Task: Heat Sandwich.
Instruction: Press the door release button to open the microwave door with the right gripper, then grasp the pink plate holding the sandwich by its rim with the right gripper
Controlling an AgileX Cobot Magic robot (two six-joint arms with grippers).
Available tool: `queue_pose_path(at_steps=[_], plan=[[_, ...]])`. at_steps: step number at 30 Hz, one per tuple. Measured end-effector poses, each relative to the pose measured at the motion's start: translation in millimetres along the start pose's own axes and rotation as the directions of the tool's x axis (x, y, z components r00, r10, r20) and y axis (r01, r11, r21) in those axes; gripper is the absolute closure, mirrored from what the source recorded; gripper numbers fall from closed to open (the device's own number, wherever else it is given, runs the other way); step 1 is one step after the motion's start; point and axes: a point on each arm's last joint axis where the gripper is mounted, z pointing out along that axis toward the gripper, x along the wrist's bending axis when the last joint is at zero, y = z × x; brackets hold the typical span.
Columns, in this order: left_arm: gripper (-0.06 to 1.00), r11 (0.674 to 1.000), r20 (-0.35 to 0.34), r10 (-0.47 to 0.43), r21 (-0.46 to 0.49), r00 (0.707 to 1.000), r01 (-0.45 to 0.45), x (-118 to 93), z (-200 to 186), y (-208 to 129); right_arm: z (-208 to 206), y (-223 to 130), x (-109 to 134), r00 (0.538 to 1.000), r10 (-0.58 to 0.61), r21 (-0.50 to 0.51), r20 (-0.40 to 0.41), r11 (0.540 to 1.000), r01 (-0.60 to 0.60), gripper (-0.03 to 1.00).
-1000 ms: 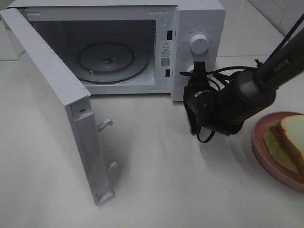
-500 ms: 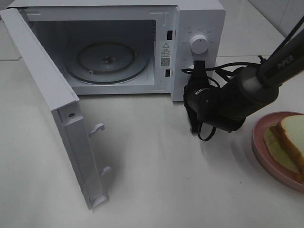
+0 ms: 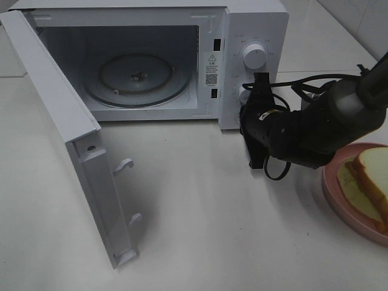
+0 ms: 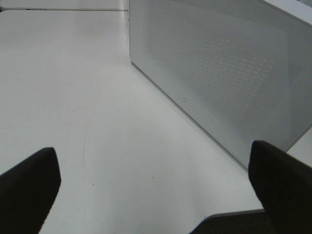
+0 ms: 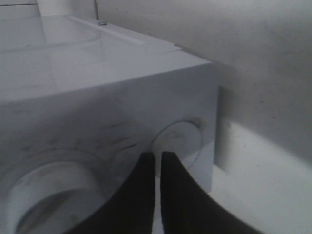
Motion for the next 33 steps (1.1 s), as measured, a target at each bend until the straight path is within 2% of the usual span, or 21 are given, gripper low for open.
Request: queue_pose_path(at_steps=[11, 15, 19, 24, 28, 29, 30, 32, 33], plan=[[-0.03, 1.0, 0.0, 0.0, 0.0, 1.0, 0.0, 0, 0, 0, -31, 4, 10, 0.998, -0.06, 0.058, -0.003, 0.997, 0.06, 0.92], [-0.03, 1.0, 0.0, 0.0, 0.0, 1.0, 0.0, 0, 0, 0, -44, 5, 13, 0.992, -0.127, 0.103, 0.012, 0.987, 0.125, 0.92], [-0.03, 1.0, 0.0, 0.0, 0.0, 1.0, 0.0, 0, 0, 0, -59, 3, 17, 0.966, -0.254, 0.17, 0.047, 0.955, 0.242, 0.95], [-0.03, 1.0, 0.0, 0.0, 0.0, 1.0, 0.0, 0, 0, 0, -64, 2, 21, 0.941, -0.335, 0.195, 0.043, 0.927, 0.321, 0.97], [-0.03, 1.0, 0.0, 0.0, 0.0, 1.0, 0.0, 0, 0, 0, -73, 1, 26, 0.888, -0.458, 0.239, 0.037, 0.867, 0.437, 0.97], [-0.03, 1.0, 0.0, 0.0, 0.0, 1.0, 0.0, 0, 0, 0, -73, 1, 26, 0.888, -0.458, 0.239, 0.037, 0.867, 0.437, 0.97], [-0.03, 1.0, 0.0, 0.0, 0.0, 1.0, 0.0, 0, 0, 0, -76, 2, 28, 0.86, -0.51, 0.261, 0.025, 0.834, 0.487, 0.97], [-0.03, 1.0, 0.0, 0.0, 0.0, 1.0, 0.0, 0, 0, 0, -79, 5, 29, 0.826, -0.563, 0.286, 0.025, 0.796, 0.534, 0.97], [-0.03, 1.0, 0.0, 0.0, 0.0, 1.0, 0.0, 0, 0, 0, -82, 9, 31, 0.79, -0.613, 0.306, 0.024, 0.756, 0.578, 0.97]])
